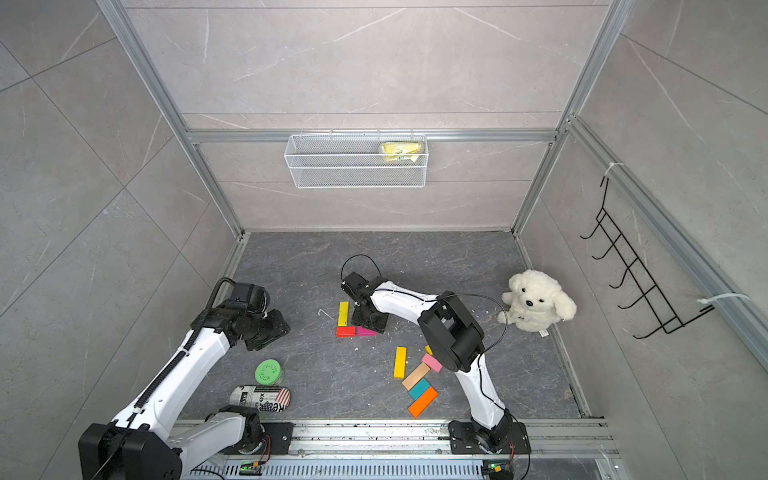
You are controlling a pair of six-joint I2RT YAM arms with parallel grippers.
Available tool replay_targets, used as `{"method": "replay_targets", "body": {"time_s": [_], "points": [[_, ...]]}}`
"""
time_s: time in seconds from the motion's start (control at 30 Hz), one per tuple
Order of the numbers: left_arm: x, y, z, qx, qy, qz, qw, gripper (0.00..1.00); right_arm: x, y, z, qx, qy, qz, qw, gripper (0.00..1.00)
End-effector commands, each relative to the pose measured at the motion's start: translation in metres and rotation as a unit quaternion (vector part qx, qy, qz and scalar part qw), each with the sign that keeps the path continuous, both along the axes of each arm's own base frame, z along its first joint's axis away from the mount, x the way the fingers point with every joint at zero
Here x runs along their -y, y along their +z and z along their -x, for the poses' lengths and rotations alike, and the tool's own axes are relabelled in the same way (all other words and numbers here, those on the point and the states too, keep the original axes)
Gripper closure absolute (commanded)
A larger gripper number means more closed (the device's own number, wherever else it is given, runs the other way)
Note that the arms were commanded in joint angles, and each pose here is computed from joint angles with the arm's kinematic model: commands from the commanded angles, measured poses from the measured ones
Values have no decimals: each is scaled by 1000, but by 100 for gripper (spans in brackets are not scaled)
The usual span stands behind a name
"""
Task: Assemble the letter h with building blocks
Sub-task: Assemble the building block at the center of the board.
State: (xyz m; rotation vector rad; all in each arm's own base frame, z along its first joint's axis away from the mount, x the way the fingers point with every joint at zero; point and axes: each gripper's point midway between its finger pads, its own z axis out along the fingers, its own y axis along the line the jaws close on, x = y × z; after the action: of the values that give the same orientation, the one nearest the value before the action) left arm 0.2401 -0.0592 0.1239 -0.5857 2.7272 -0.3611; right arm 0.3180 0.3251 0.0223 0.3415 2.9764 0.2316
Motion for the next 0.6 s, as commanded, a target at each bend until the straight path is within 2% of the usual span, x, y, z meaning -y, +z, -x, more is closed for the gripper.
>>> {"method": "replay_targets", "body": {"time_s": [0.0, 0.43, 0.57], "points": [[0, 3, 0, 9, -11, -2, 1000, 46, -9, 9, 4, 1, -1, -15, 1000, 39], [0, 3, 1, 11, -11, -1, 1000, 46, -5, 11, 4, 8, -21, -15, 1000, 39], [0, 3, 1, 11, -12, -1, 1000, 46, 1, 20, 1, 23, -21, -7, 1000, 35]]}}
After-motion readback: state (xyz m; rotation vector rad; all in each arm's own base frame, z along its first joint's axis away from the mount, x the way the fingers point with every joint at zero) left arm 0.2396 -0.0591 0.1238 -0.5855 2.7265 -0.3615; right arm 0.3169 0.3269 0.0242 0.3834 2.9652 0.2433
